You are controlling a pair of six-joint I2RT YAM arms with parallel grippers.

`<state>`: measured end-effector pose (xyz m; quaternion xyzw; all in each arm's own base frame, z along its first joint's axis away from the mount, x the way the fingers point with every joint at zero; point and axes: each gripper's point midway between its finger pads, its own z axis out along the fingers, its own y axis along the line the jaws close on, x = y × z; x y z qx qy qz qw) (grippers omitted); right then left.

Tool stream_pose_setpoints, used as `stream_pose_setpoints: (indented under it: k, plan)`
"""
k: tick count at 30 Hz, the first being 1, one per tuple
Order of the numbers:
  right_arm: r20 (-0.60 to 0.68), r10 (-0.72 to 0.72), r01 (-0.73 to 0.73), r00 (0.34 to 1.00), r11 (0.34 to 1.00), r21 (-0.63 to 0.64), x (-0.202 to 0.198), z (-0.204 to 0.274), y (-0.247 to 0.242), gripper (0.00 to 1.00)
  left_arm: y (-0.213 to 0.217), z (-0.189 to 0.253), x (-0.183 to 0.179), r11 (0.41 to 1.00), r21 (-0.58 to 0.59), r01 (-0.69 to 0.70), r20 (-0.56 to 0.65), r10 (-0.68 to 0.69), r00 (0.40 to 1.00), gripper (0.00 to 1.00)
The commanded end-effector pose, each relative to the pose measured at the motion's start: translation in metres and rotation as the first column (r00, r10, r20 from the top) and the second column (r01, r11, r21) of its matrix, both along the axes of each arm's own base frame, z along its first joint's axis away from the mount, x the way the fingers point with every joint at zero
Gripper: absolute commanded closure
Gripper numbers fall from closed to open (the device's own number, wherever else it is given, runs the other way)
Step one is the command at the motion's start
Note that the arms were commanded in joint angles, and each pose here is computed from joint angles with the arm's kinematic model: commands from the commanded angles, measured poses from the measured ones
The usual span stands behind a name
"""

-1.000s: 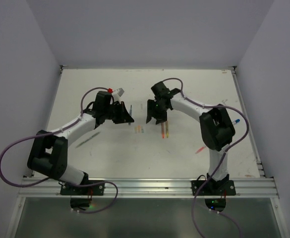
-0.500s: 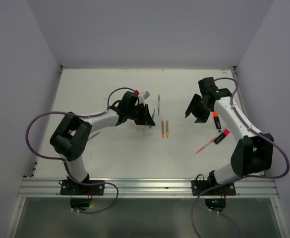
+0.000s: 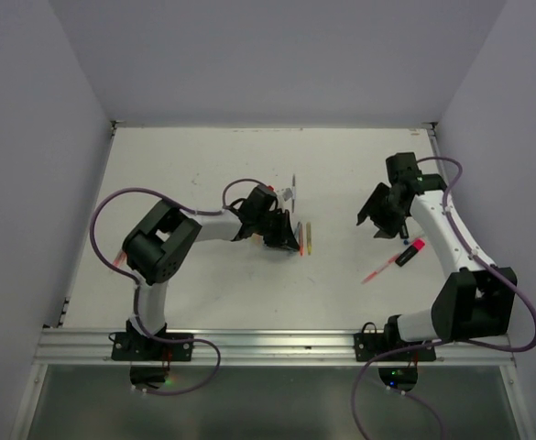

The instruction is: Open the pen caps

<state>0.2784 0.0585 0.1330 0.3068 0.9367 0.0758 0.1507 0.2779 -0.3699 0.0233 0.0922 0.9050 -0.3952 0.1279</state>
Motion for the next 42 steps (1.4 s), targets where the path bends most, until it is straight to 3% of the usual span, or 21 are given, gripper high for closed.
stream_pose_setpoints:
  k: [1, 4, 8, 12, 15, 22, 27, 32, 42]
  plan:
    - [-0.014, -0.021, 0.021, 1.000, 1.000, -0.007, -0.013, 0.001, -0.007, 0.42, -0.004, 0.001, 0.005, 0.999, -0.030, -0.027, 0.011, 0.027, 1.000, 1.00]
    - [-0.015, -0.030, 0.030, 0.999, 0.999, -0.012, -0.017, -0.001, -0.012, 0.42, -0.003, -0.004, 0.003, 0.999, -0.026, -0.031, -0.002, 0.031, 1.000, 0.98]
    - [-0.021, -0.035, 0.035, 0.999, 0.999, -0.020, -0.019, -0.003, -0.017, 0.42, -0.002, -0.008, 0.002, 0.999, -0.013, -0.048, -0.018, 0.048, 0.999, 0.87]
    - [-0.020, -0.043, 0.043, 0.999, 0.999, -0.023, -0.016, -0.003, -0.022, 0.42, 0.002, -0.014, -0.001, 0.997, 0.006, -0.081, -0.065, 0.081, 0.995, 0.64]
    - [-0.020, -0.038, 0.038, 0.999, 0.999, -0.027, -0.014, -0.003, -0.023, 0.42, 0.005, -0.020, -0.003, 0.995, 0.015, -0.101, -0.093, 0.102, 0.990, 0.56]
    - [-0.047, -0.032, 0.030, 0.998, 0.999, -0.036, -0.012, -0.005, -0.029, 0.42, 0.008, -0.014, 0.000, 0.993, 0.017, -0.113, -0.076, 0.114, 0.991, 0.54]
    - [-0.161, -0.095, 0.082, 0.982, 0.993, -0.089, -0.040, -0.017, -0.040, 0.44, 0.015, -0.004, 0.005, 0.994, 0.029, -0.103, -0.027, 0.104, 0.994, 0.52]
    - [-0.203, -0.220, 0.195, 0.954, 0.971, -0.134, -0.053, -0.034, -0.058, 0.48, 0.016, 0.024, 0.013, 0.997, 0.013, -0.071, 0.057, 0.071, 0.996, 0.51]
    - [-0.298, -0.243, 0.200, 0.923, 0.965, -0.167, -0.047, -0.088, -0.069, 0.57, 0.017, 0.090, 0.019, 0.997, -0.074, 0.018, 0.202, -0.002, 0.979, 0.49]
